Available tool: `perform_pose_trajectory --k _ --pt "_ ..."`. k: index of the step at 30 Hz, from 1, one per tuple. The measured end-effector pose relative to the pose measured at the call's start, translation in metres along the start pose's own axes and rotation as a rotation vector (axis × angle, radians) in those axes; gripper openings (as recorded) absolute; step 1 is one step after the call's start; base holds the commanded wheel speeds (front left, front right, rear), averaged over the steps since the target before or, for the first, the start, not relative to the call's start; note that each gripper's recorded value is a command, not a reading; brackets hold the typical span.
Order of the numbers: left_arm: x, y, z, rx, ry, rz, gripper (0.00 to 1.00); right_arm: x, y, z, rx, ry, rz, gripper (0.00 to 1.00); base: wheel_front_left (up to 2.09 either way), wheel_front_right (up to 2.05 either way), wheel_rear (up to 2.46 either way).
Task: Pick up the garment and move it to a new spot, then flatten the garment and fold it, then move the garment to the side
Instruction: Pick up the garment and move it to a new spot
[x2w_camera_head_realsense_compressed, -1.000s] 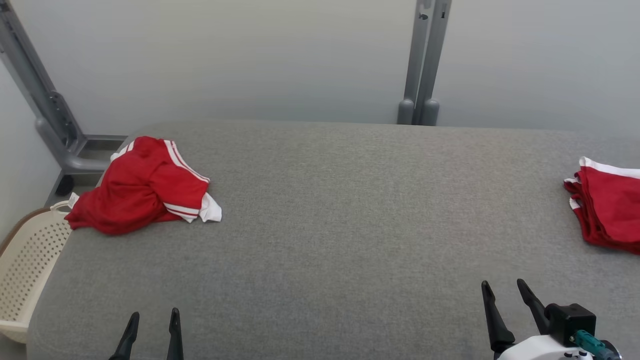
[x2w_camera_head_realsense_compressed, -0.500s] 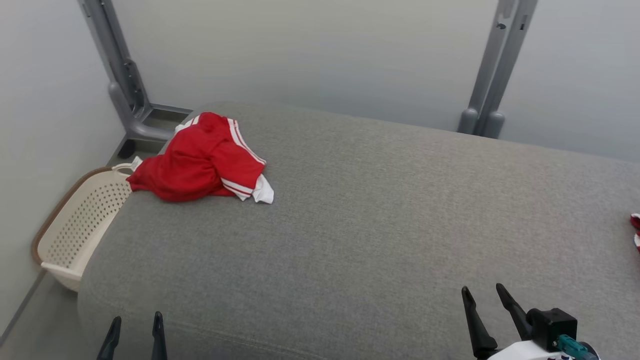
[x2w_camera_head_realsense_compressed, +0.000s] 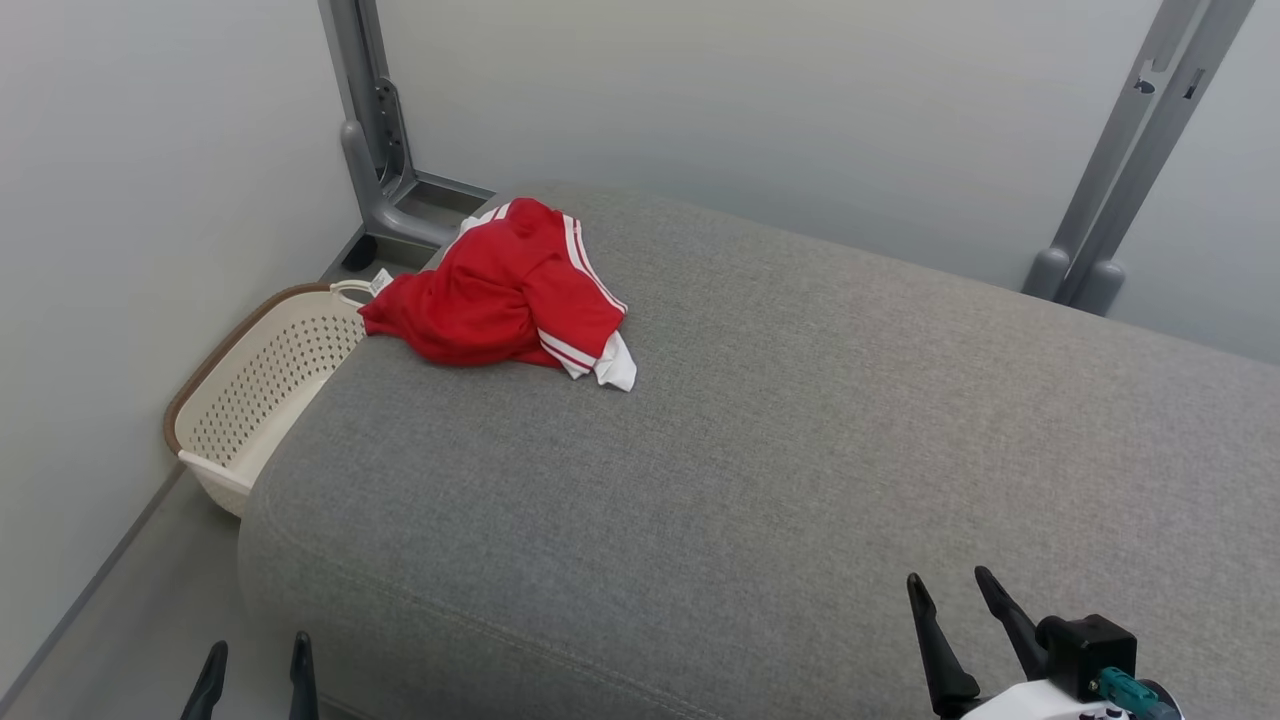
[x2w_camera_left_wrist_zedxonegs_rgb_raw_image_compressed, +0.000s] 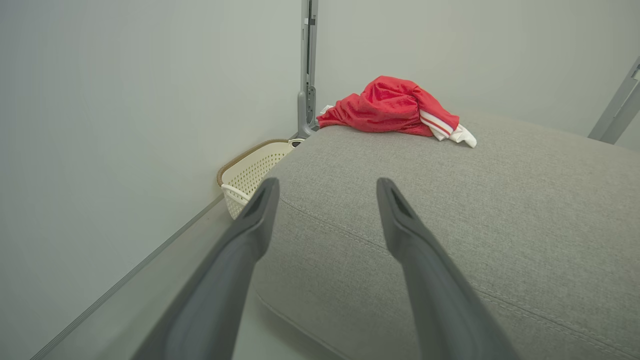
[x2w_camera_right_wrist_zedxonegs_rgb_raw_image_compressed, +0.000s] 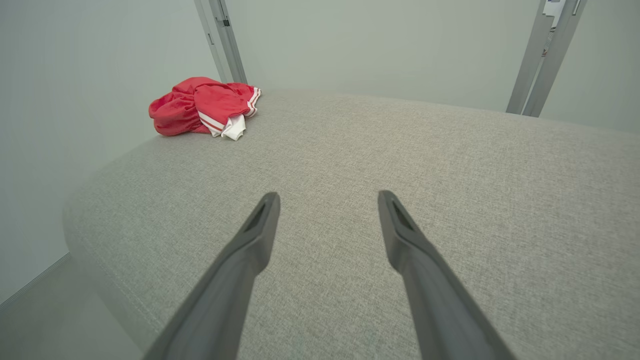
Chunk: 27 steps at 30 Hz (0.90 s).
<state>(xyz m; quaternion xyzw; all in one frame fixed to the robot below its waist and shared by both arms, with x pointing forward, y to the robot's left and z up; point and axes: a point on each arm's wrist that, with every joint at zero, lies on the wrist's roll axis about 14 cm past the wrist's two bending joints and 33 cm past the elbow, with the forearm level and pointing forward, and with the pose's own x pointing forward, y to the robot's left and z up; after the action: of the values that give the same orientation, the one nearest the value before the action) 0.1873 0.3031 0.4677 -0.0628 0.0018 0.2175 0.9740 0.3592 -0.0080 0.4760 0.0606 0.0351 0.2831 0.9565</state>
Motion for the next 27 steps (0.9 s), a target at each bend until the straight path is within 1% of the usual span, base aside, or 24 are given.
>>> perform_pose_trajectory --k 4,7,10,13,17,21,22,23,27 --pt "-0.004 0.008 0.001 -0.015 -0.007 0.036 1.0 0.002 0.003 0.0 -0.005 0.002 0.011 1.0 0.0 0.0 0.0" --pt "-0.003 0.008 -0.001 -0.027 0.004 0.051 1.0 0.002 0.003 -0.002 -0.01 0.006 0.013 1.0 0.0 0.0 0.0" --pt "0.002 0.005 -0.008 -0.042 0.057 0.06 1.0 0.002 0.003 -0.004 -0.015 0.012 0.014 1.0 0.0 0.0 0.0" --pt "0.019 0.0 -0.013 -0.023 0.12 0.041 1.0 0.002 0.001 -0.005 -0.022 0.022 0.011 1.0 0.0 0.0 0.0" --pt "0.051 -0.019 -0.015 0.015 0.216 -0.031 1.0 0.004 -0.002 -0.005 -0.044 0.037 0.009 1.0 0.0 0.0 0.0" --pt "0.098 -0.031 0.005 0.019 0.219 -0.033 1.0 0.016 -0.008 0.005 -0.075 0.024 0.006 1.0 0.0 0.0 0.0" --pt "0.118 -0.046 0.004 0.008 0.263 -0.063 1.0 0.02 -0.012 0.007 -0.087 0.025 -0.001 1.0 0.0 0.0 0.0" --pt "0.128 -0.054 0.003 0.017 0.286 -0.089 1.0 0.021 -0.015 0.006 -0.094 0.034 -0.005 1.0 0.0 0.0 0.0" --pt "0.171 -0.085 0.014 0.049 0.314 -0.169 1.0 0.03 -0.019 0.002 -0.111 0.058 -0.004 1.0 0.0 0.0 0.0"
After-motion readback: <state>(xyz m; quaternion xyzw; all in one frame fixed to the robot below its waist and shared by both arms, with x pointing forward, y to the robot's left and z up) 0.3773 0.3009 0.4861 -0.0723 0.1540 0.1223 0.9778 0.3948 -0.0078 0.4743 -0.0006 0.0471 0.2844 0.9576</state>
